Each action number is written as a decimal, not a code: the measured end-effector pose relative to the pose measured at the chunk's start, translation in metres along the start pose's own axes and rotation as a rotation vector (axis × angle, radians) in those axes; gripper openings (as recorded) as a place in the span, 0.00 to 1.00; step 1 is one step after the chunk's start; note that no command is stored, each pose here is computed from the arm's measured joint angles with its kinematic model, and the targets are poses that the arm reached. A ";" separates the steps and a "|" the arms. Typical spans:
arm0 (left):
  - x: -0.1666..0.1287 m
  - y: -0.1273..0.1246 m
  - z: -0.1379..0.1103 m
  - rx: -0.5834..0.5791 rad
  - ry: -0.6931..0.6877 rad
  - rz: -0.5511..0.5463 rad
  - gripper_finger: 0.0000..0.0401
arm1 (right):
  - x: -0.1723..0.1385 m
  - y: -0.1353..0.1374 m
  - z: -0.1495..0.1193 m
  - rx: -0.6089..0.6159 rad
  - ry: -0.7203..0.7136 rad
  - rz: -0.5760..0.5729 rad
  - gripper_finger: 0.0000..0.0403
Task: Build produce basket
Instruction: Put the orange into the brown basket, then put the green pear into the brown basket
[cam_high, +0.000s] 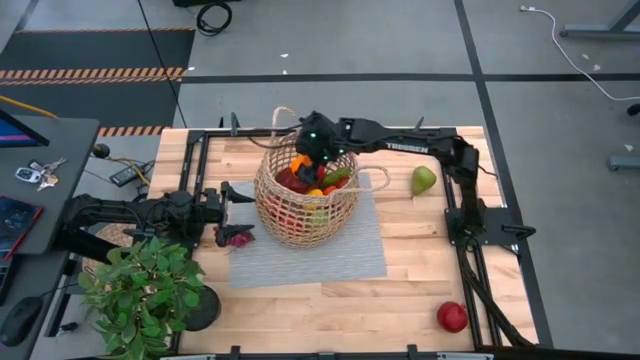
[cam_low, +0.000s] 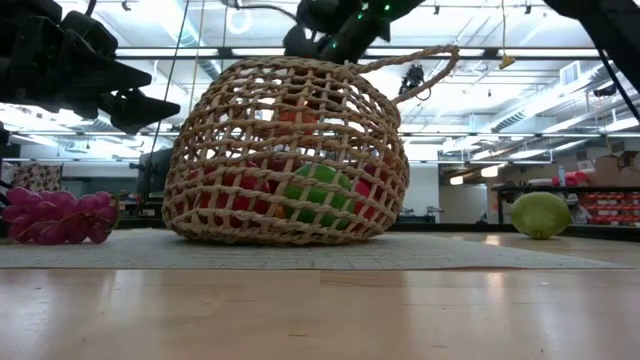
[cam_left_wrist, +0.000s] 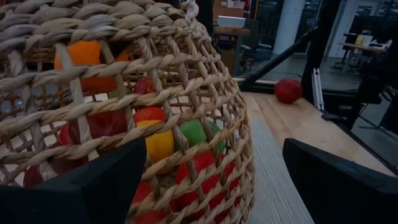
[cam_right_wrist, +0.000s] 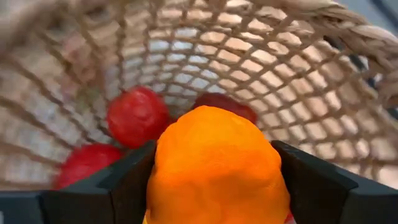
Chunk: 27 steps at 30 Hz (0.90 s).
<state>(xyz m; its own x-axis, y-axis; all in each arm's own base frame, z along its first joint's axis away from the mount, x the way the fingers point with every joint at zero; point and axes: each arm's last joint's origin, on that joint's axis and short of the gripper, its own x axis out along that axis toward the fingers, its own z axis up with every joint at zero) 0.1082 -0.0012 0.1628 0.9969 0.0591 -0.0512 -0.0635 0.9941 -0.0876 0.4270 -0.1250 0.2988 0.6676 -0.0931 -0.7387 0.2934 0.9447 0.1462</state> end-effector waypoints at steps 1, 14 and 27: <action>0.000 0.000 0.000 0.000 0.002 0.001 0.96 | 0.003 -0.002 -0.001 -0.028 0.008 -0.015 0.77; 0.000 0.000 0.000 0.000 0.002 0.001 0.96 | -0.016 -0.006 0.006 -0.077 -0.048 -0.072 0.97; 0.000 0.000 0.000 0.001 0.002 0.000 0.96 | -0.126 0.017 -0.001 -0.046 -0.108 -0.271 0.91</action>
<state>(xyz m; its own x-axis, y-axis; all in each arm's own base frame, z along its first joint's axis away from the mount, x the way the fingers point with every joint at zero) 0.1082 -0.0012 0.1626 0.9968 0.0593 -0.0537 -0.0638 0.9942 -0.0867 0.3473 -0.0972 0.3940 0.6389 -0.3747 -0.6718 0.4413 0.8939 -0.0789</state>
